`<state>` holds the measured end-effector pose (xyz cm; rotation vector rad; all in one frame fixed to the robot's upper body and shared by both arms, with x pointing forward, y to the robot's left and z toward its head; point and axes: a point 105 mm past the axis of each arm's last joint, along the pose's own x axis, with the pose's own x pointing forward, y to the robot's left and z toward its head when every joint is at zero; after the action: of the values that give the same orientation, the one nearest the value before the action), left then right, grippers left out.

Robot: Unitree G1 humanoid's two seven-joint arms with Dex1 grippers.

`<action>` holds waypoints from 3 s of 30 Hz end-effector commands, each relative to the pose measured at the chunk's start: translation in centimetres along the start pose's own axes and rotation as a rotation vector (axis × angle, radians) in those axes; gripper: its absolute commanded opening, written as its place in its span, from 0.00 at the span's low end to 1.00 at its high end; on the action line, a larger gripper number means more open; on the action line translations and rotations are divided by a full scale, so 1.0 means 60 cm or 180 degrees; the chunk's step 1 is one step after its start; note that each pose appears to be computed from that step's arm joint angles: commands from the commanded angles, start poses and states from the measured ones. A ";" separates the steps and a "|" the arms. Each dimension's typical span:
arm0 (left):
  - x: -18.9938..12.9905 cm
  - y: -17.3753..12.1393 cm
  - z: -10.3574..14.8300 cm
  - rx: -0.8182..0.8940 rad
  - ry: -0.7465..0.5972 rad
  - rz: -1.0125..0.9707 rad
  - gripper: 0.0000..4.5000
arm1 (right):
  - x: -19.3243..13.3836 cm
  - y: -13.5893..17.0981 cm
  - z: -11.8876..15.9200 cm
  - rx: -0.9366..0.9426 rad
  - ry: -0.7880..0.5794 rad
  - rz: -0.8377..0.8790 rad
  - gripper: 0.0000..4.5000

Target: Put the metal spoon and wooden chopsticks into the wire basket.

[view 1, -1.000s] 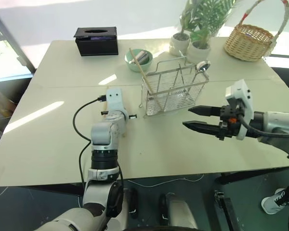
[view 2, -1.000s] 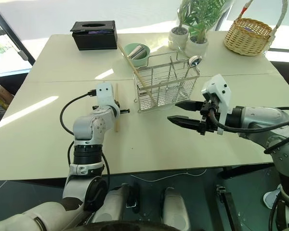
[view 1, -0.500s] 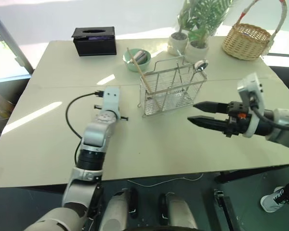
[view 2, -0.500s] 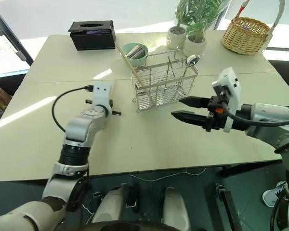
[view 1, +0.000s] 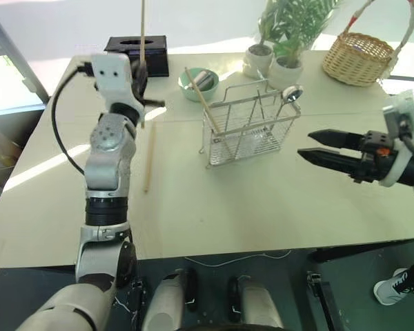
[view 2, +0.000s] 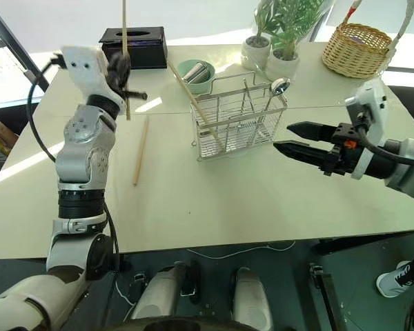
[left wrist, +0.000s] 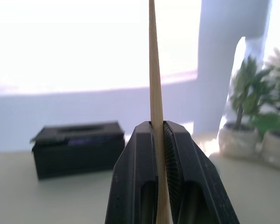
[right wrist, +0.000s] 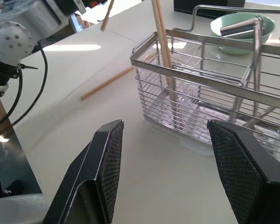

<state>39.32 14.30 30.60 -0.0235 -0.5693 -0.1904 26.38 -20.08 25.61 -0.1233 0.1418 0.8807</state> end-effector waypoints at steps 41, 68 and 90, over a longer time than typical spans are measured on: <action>0.005 -0.232 -0.034 -0.1389 -0.0512 -0.1581 0.72 | -0.004 0.020 0.034 -0.0297 -0.0595 -0.0363 0.66; -0.012 0.119 -0.081 -0.0236 0.1198 0.0824 0.99 | 0.063 0.109 0.033 -0.0012 -0.0532 0.0720 0.66; -0.193 0.047 -0.225 0.0496 0.2950 0.0275 0.99 | 0.069 0.104 0.029 0.0056 -0.0555 0.0639 0.66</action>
<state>37.51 18.14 12.30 0.1810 0.3715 -0.0704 24.72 -12.71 25.19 -0.0038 0.0565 1.0814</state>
